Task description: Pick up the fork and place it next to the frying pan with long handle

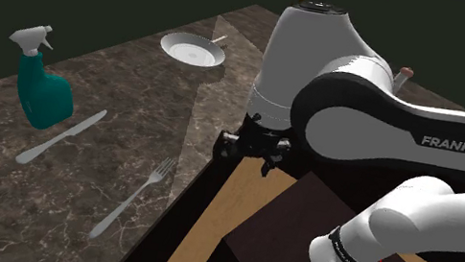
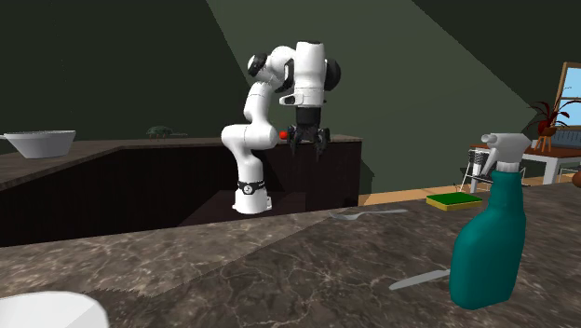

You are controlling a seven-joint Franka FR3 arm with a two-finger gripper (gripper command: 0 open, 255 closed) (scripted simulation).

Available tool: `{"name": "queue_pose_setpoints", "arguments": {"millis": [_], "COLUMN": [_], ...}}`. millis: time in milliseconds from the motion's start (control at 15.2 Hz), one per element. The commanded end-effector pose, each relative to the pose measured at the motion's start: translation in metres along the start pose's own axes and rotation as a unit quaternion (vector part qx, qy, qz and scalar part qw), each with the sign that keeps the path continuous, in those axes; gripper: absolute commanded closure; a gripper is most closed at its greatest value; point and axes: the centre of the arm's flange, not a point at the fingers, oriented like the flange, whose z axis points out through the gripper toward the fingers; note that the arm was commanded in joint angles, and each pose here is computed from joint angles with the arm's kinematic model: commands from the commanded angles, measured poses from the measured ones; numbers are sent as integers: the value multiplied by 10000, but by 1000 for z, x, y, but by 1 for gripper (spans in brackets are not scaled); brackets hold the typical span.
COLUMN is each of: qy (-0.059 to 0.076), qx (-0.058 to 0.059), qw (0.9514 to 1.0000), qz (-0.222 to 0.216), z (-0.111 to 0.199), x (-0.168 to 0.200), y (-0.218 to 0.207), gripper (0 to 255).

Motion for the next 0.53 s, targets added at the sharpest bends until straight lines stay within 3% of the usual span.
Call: {"name": "queue_pose_setpoints", "arguments": {"millis": [0, 198, 462], "qy": [45, 123, 226], "qx": [40, 80, 133], "qw": [9992, 9952, 9850], "qz": [404, 964, 1707], "z": [10, 24, 43], "x": [-2, -3, 2], "y": [-25, -61, -109], "gripper": [0, 0, 0]}}
